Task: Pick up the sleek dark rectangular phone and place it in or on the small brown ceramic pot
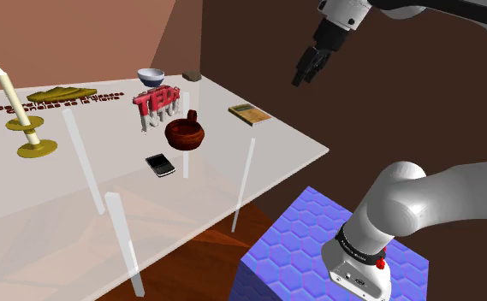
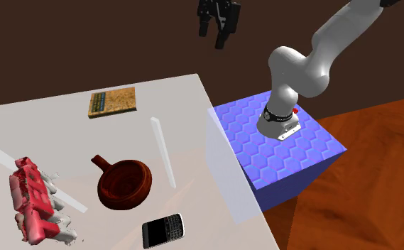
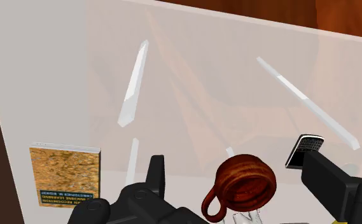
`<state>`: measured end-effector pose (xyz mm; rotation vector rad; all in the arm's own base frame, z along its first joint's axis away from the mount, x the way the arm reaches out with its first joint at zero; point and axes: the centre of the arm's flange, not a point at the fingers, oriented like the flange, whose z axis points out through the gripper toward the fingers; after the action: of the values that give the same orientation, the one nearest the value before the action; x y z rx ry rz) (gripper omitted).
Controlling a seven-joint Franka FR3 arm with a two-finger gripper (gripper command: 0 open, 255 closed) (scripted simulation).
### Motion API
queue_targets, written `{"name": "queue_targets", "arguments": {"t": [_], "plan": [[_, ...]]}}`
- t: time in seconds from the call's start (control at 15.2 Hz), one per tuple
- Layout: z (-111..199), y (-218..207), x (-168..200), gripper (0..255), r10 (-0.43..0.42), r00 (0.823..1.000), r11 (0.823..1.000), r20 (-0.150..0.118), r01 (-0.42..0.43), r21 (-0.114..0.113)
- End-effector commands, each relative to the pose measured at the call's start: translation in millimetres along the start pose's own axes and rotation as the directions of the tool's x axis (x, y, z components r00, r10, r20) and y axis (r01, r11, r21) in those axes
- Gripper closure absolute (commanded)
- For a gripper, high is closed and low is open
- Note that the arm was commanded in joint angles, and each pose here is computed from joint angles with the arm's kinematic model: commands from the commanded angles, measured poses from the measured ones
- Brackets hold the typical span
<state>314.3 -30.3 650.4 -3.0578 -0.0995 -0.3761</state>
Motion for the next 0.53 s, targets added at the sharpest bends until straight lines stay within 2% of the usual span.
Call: {"name": "queue_targets", "arguments": {"t": [0.0, 0.46], "plan": [[0.0, 0.0, 0.0, 0, 0.0, 1.0, 1.0, 0.0, 0.0, 0.0], [65.4, -55.8, 37.7, 0, 0.005, 1.0, 1.0, 0.006, -0.005, -0.012]]}}
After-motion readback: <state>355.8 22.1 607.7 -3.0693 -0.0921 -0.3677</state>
